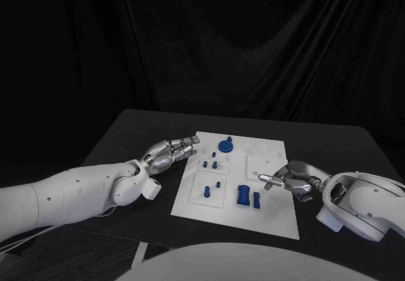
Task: Assemble the parts on the task board
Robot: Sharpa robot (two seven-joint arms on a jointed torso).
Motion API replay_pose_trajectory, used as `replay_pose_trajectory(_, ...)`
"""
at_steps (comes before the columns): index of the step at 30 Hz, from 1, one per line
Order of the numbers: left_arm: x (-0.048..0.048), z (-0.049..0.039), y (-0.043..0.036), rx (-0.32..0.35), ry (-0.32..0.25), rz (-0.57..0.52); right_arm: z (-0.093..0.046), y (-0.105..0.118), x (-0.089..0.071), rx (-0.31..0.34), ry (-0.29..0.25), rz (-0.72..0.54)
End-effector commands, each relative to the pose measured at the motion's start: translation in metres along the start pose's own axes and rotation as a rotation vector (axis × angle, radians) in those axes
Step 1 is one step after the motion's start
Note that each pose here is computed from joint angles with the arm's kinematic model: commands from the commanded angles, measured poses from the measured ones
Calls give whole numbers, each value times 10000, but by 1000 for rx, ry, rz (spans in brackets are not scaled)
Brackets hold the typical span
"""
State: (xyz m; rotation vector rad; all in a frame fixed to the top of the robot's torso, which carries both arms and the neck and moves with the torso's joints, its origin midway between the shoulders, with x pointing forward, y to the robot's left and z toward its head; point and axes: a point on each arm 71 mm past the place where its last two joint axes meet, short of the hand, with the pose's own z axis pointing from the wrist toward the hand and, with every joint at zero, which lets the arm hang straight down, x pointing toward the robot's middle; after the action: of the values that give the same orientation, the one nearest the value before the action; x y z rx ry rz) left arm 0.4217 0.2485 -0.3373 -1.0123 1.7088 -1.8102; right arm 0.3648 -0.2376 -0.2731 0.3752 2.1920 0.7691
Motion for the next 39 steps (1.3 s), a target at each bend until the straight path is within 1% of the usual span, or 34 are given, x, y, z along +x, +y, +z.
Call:
replay_pose_trajectory(1, 4, 1, -34, 51, 0, -3, 9, -10, 86, -28, 45, -139)
replay_pose_trajectory(8, -7, -7, -35, 50, -2, -2, 49, -57, 189, 0, 90, -161)
replay_pose_trajectory(19, -7, -5, -31, 45, 2, -5, 121, -100, 341, 44, 190, -185)
replay_pose_trajectory(23, -7, -3, -29, 43, 3, -6, 138, -116, 384, 55, 215, -178)
replay_pose_trajectory(30, -12, -2, -25, 39, 4, -6, 163, -129, 431, 62, 235, -171)
replay_pose_trajectory(39, -14, -2, -20, 33, 7, -9, 185, -127, 431, 59, 221, -156)
